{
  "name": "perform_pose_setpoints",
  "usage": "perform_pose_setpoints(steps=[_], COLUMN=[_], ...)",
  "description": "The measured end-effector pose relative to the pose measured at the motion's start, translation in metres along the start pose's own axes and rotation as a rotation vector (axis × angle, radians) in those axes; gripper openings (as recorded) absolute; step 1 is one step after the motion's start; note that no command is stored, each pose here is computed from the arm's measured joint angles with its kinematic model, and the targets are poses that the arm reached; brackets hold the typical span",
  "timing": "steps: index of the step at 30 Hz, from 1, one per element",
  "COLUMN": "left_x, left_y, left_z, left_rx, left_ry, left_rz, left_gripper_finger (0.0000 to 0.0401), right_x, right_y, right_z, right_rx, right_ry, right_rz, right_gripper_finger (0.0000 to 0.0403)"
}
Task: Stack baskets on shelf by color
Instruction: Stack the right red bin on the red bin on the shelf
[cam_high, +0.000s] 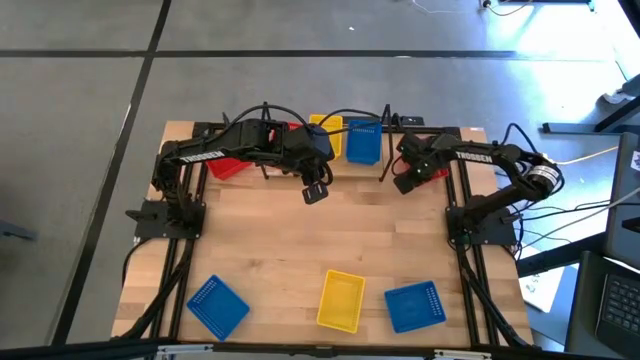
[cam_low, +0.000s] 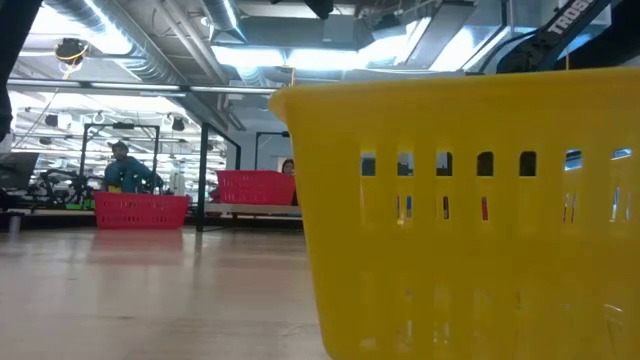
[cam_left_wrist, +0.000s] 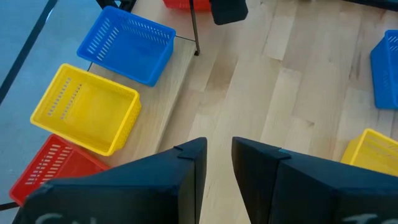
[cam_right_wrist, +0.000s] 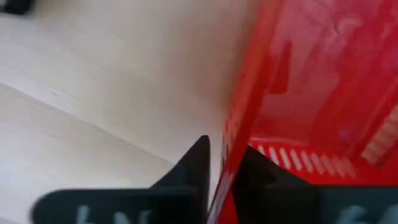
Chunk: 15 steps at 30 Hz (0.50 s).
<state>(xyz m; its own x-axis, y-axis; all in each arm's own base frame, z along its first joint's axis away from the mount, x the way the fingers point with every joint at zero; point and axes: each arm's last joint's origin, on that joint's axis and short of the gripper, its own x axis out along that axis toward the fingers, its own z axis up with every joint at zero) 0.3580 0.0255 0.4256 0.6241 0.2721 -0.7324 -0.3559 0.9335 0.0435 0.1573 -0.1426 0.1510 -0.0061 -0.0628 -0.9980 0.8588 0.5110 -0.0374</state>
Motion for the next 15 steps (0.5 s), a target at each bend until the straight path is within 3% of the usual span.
perform_pose_setpoints(steps=[3, 9, 15], left_x=[0.000, -0.001, -0.002], left_y=[0.000, -0.003, -0.006], left_z=[0.000, -0.001, -0.001], left_rx=[-0.002, 0.004, 0.011], left_ry=[0.000, -0.001, -0.002], left_rz=[0.000, -0.006, -0.012], left_gripper_finger=[0.0067, 0.0067, 0.0067], right_x=[0.000, -0.021, -0.058], right_y=[-0.001, 0.006, 0.009], right_z=[-0.002, -0.006, -0.019], right_rx=[-0.030, -0.086, -0.059], right_ry=[0.002, -0.012, -0.058], right_rz=[-0.016, -0.029, -0.070], right_gripper_finger=[0.0010, 0.0002, 0.0001])
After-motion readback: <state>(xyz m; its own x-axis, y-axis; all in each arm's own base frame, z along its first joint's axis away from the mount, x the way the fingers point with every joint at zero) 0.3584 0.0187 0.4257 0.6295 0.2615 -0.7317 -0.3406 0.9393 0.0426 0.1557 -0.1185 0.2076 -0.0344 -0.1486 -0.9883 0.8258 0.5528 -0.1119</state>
